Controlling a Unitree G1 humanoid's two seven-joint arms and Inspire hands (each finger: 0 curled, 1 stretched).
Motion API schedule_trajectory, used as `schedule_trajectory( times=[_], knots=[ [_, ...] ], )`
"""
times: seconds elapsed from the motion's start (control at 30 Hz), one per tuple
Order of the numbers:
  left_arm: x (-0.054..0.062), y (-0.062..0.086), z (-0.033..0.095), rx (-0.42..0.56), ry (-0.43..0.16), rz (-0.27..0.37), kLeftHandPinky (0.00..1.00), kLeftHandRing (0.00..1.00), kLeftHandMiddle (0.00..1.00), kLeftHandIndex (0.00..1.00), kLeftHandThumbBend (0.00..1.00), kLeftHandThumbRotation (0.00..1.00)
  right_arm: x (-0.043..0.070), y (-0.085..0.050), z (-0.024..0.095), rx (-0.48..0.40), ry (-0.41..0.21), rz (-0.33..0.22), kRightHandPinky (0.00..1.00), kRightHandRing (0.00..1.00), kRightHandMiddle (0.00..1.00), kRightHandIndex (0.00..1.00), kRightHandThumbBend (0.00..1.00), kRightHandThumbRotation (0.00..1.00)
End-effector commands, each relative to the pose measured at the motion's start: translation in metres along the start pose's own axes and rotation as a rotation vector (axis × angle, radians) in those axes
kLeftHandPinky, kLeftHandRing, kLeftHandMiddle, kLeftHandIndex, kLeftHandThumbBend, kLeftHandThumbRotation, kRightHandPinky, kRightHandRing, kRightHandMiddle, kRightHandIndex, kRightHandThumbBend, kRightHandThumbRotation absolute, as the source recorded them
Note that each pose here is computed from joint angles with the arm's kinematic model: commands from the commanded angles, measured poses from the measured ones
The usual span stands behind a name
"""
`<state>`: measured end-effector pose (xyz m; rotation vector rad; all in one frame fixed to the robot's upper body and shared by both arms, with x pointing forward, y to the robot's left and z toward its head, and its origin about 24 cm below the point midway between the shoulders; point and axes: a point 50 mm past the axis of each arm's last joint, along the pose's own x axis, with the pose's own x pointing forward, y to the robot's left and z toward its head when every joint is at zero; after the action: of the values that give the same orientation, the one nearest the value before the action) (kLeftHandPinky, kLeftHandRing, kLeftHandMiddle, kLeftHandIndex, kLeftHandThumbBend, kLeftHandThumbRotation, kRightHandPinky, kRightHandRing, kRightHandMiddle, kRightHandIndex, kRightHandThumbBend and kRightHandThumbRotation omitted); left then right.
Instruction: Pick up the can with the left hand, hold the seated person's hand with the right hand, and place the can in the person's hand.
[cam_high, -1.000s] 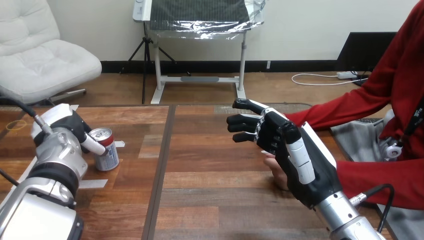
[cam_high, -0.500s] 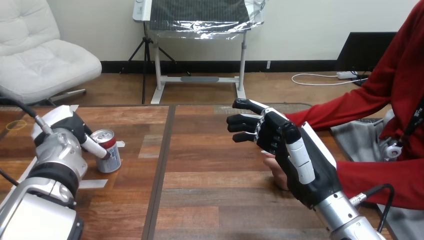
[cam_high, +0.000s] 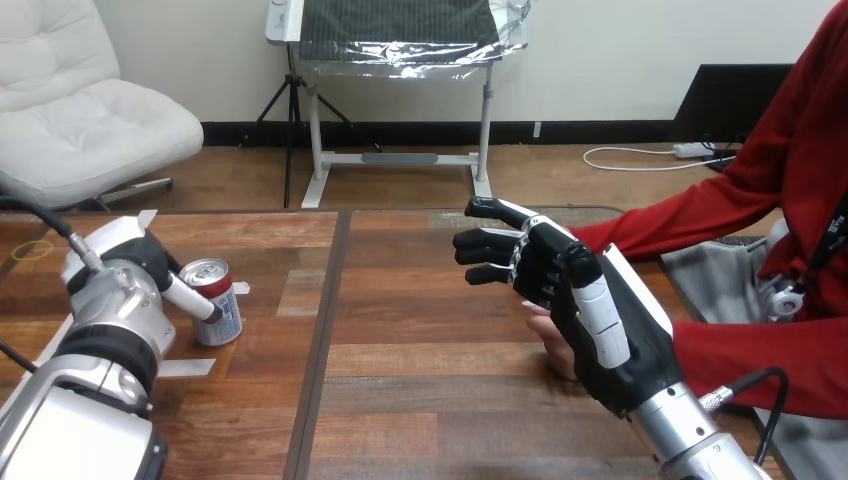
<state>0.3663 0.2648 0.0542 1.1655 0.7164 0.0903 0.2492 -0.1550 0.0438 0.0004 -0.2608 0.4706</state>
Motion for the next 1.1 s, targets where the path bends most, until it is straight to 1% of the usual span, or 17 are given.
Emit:
schedule_trajectory(
  times=[0.0,0.17,0.83,1.07],
  knots=[
    [-0.0048,0.0323,0.0236,-0.007,-0.07,0.089,0.47,0.66,0.75,0.75,0.79,0.18,0.0168,-0.0051,0.0195,-0.042,-0.088,0.012,0.72,0.76,0.76,0.83,0.81,1.0],
    [-0.0049,0.0322,0.0239,-0.015,-0.073,0.091,0.47,0.66,0.75,0.74,0.79,0.19,0.0165,-0.0054,0.0195,-0.041,-0.088,0.015,0.72,0.76,0.76,0.83,0.82,1.0],
    [-0.0047,0.0315,0.0236,-0.041,-0.081,0.088,0.47,0.67,0.76,0.75,0.81,0.23,0.016,-0.0055,0.0193,-0.04,-0.089,0.015,0.72,0.76,0.76,0.83,0.82,1.0],
    [-0.0048,0.0314,0.0241,-0.036,-0.079,0.085,0.47,0.67,0.76,0.75,0.82,0.26,0.0161,-0.0054,0.0192,-0.038,-0.09,0.016,0.72,0.76,0.76,0.83,0.82,1.0]
  ],
)
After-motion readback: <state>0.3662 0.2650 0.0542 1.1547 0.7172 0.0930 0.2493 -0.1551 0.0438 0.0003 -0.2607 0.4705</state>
